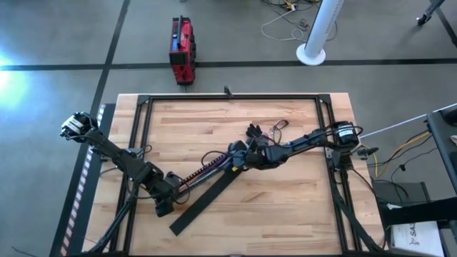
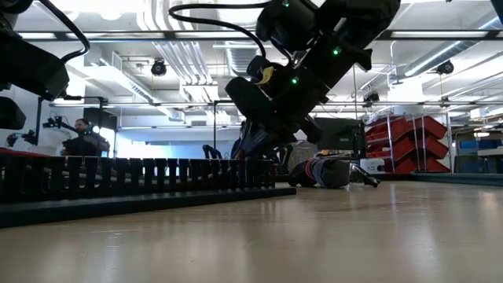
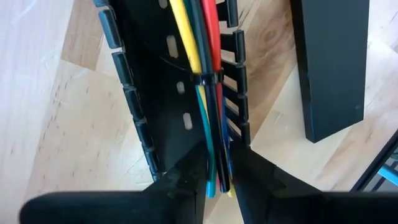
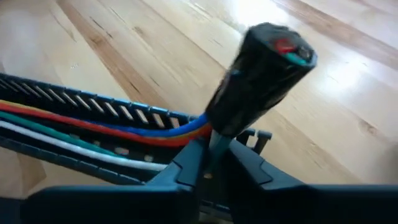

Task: Ziptie cables
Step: Put the ziptied cable wires into the black cable duct

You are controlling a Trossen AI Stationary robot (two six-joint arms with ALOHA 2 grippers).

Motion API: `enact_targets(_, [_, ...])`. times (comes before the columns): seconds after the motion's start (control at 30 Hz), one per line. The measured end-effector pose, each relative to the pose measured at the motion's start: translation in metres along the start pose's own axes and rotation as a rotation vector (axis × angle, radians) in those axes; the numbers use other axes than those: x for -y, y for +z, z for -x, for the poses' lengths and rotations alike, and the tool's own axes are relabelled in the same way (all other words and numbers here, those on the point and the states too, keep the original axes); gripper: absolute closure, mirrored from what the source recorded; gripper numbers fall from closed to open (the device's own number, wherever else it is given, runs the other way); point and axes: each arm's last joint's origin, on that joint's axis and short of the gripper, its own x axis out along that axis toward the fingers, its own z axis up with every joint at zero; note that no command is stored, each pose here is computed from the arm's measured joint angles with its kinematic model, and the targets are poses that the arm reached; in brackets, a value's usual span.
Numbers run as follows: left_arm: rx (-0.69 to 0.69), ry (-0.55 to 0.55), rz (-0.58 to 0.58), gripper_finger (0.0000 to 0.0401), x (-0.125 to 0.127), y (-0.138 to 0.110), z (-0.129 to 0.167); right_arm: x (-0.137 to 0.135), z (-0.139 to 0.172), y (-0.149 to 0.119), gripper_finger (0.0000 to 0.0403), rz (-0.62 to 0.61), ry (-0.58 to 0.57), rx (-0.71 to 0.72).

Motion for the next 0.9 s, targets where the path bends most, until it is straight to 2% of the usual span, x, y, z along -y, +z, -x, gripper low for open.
enact_targets(0.17, [0.002, 0.003, -0.008, 0.0345, 0.0, 0.0, 0.0, -0.001, 0.001, -0.001, 0.0321, 0.011, 0.038, -0.04])
enact_targets(0.3, [0.005, 0.004, -0.025, 0.0358, 0.0, 0.0, 0.0, -0.003, 0.006, 0.003, 0.0284, 0.02, 0.076, -0.076])
enact_targets(0.53, [-0.005, -0.003, -0.029, 0.0396, 0.0, 0.0, 0.0, -0.003, 0.016, 0.01, 0.0232, 0.064, 0.019, -0.2])
enact_targets(0.73, [-0.056, -0.03, -0.031, 0.0399, 0.001, -0.002, 0.0, 0.0, 0.03, 0.018, 0.0211, 0.097, -0.03, -0.256])
enact_targets(0.9, [-0.111, -0.048, -0.024, 0.0399, 0.001, -0.004, 0.0, 0.002, 0.04, 0.026, 0.0212, 0.097, -0.039, -0.22])
